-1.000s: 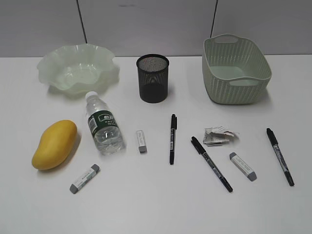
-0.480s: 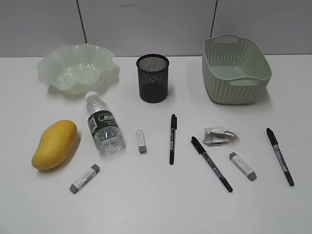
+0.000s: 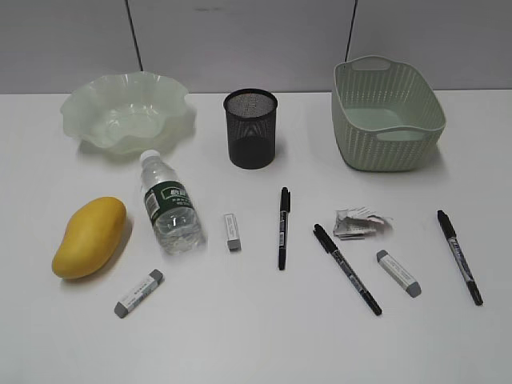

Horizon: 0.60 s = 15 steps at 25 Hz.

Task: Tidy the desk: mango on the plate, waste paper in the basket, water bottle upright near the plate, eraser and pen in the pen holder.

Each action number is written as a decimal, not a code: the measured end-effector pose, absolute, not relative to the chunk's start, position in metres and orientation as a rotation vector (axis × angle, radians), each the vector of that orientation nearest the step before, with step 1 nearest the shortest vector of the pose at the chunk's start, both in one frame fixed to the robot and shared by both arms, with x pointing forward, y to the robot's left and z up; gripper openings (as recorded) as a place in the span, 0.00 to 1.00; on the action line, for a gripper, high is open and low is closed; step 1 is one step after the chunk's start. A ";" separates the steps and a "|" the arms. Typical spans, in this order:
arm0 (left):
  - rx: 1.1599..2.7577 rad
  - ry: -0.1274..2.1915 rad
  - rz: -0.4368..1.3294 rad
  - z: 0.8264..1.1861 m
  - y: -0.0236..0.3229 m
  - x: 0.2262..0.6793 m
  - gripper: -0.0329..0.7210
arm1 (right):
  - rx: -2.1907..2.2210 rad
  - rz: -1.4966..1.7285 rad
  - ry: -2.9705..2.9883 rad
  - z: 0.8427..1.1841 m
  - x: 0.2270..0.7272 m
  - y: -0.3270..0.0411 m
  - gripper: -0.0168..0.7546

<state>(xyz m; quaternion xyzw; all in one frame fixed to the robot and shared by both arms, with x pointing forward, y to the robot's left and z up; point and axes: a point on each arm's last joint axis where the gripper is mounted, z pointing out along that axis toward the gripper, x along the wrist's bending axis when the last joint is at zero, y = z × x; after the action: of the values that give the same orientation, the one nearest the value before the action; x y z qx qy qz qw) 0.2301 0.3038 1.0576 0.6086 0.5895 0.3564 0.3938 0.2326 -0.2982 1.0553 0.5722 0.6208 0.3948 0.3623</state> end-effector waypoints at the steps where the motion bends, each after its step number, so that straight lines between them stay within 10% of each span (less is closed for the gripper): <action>1: 1.544 1.496 0.904 1.058 0.304 0.230 0.84 | 1.474 1.017 1.599 1.055 0.233 -0.298 0.56; 15: 1.809 1.752 0.620 1.104 0.293 0.332 0.88 | 1.474 1.017 1.599 1.055 0.233 -0.298 0.56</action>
<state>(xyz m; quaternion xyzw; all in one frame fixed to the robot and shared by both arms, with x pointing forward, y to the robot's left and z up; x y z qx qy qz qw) 0.3321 0.2928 1.1037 0.6714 0.6504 0.2301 0.2707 0.2326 -0.2982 1.0553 0.5722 0.6208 0.3948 0.3623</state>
